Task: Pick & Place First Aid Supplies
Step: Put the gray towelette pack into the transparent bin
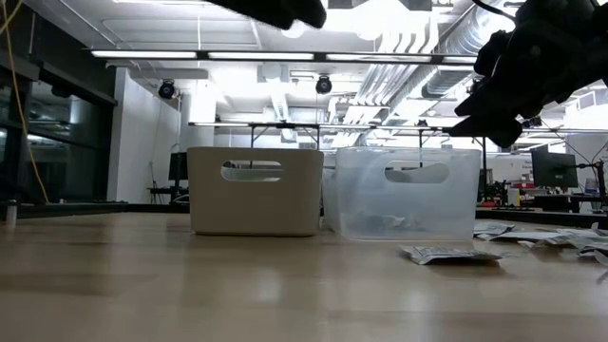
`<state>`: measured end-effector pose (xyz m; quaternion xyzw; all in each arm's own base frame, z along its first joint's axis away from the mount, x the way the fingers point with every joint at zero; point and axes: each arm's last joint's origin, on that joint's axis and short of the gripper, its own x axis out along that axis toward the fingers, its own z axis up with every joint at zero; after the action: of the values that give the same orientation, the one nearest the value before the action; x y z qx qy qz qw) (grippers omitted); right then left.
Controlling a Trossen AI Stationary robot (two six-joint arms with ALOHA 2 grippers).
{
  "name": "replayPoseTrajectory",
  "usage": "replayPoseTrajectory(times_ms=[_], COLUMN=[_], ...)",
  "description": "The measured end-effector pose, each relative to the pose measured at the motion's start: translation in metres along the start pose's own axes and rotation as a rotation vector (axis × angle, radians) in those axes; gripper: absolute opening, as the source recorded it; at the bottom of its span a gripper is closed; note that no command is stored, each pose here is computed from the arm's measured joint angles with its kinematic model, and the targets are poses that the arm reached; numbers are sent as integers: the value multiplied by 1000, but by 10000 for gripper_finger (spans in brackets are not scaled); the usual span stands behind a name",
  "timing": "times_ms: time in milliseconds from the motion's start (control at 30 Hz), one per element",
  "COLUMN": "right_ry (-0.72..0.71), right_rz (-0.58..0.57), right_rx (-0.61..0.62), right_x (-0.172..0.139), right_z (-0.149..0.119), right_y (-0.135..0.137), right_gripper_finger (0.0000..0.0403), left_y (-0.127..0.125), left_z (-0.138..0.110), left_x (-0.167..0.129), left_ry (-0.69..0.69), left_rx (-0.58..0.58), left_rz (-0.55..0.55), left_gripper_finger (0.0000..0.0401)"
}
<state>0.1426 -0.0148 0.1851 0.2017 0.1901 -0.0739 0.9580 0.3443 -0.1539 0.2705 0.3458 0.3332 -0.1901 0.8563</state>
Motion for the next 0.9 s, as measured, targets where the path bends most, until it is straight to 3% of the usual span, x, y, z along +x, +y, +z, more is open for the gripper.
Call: replayPoseTrajectory(times_ms=[300, 633, 900], right_ry=[0, 1, 0], right_rz=[0, 0, 1], right_rx=[0, 0, 0], right_x=[0, 0, 0], right_z=[0, 0, 0], right_y=[0, 0, 0], right_gripper_finger=[222, 222, 222], left_y=[-30, -9, 0], left_z=[10, 16, 12], left_x=[45, 86, 115], left_ry=[-83, -39, -15], left_rx=[111, -123, -137], left_rz=[-103, -54, -67], left_gripper_finger=[159, 159, 159])
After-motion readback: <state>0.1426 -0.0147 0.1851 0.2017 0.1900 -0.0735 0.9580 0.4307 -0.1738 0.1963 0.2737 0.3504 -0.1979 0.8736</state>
